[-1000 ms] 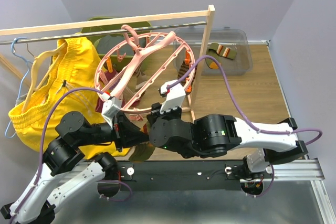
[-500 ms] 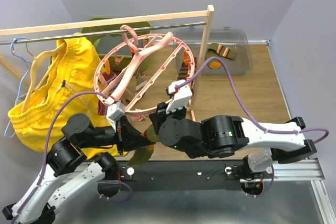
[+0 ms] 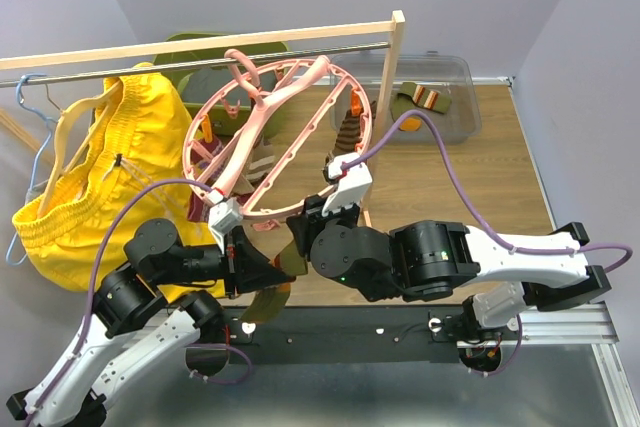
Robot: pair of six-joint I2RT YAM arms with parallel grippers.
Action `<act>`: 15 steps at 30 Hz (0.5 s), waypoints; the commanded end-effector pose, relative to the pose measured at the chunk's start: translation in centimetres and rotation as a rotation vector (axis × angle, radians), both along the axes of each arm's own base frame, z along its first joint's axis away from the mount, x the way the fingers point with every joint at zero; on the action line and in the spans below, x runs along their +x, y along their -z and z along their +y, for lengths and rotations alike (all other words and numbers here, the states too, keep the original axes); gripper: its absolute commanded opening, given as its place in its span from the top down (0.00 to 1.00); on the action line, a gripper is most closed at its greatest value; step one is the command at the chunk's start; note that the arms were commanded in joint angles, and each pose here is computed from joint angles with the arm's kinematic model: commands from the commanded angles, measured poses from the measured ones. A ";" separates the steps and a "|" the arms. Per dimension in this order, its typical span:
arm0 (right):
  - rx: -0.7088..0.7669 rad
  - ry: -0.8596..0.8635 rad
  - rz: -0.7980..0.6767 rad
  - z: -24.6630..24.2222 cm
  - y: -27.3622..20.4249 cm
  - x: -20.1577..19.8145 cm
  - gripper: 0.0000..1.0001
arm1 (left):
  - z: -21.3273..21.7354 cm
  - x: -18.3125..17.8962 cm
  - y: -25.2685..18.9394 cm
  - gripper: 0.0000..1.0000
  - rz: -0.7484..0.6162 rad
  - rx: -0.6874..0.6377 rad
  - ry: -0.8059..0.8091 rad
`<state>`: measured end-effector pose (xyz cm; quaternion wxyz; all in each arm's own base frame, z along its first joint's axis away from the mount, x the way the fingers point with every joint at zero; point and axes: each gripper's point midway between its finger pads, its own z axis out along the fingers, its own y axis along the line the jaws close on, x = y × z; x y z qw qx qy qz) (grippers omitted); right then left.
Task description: Remove the socks clipped to the hanger
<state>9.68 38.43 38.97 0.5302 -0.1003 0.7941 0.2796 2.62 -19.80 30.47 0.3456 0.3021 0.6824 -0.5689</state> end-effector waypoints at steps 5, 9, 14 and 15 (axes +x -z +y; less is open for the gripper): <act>0.005 -0.099 0.053 -0.5 1.2 -1.6 0.27 | 0.2 -1.9 -4.4 1.00 -0.070 -0.140 0.081; 0.044 -0.189 0.107 -0.7 1.6 -3.0 0.18 | 0.2 -2.1 -4.1 1.00 -0.063 -0.136 0.096; 0.118 -0.304 0.152 -0.6 1.1 -4.9 0.06 | 0.2 -2.4 -4.0 1.00 -0.071 -0.138 0.115; 0.142 -0.349 0.162 -1.0 0.5 -5.5 0.06 | 0.2 -2.5 -4.1 1.00 -0.075 -0.142 0.123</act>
